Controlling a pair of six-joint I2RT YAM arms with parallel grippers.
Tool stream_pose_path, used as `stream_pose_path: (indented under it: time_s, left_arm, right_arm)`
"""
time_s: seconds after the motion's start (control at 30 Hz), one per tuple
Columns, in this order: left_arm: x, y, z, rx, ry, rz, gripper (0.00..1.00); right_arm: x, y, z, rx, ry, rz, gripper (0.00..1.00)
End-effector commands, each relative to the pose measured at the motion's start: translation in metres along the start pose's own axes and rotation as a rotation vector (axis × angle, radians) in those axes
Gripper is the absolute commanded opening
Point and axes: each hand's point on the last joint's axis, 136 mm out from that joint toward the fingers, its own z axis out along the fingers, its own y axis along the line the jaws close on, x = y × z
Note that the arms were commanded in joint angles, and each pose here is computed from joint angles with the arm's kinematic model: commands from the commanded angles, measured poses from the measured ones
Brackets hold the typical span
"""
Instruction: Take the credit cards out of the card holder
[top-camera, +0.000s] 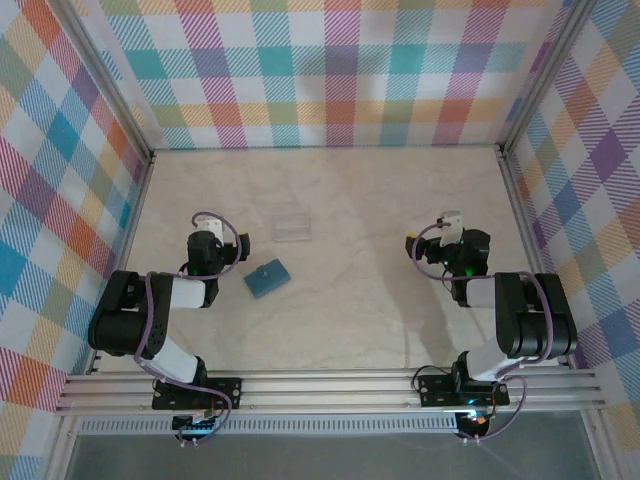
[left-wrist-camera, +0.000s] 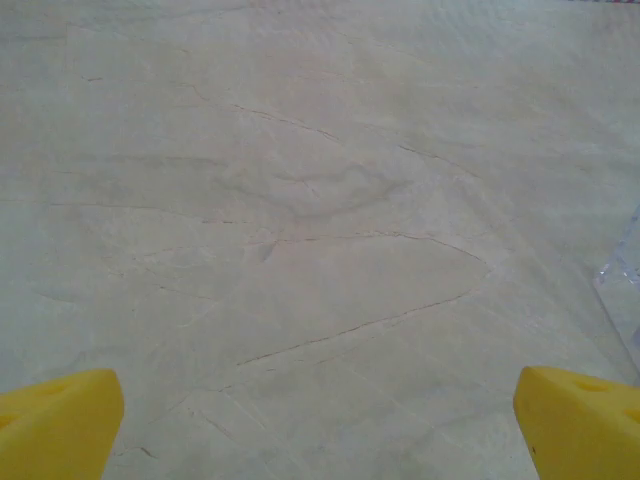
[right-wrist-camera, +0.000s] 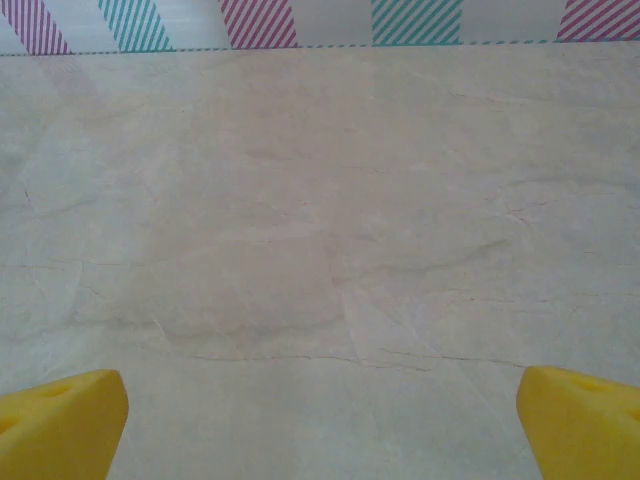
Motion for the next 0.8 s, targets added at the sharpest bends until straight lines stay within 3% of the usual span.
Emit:
stream_pose_path:
  time_s: [0.0,0.77]
  left_arm:
    - [-0.0064,0.0025,-0.0004,0.0,-0.029,0.009,1.0]
    - [-0.0057,0.002,-0.0003,0.003,-0.027,0.007,1.0]
  right_arm:
    - [-0.0044,0.0064,-0.0052,-0.027,-0.048,-0.039,1.0]
    - [-0.0049,0.0045,-0.0027,-0.023,-0.035,-0.032,1.0]
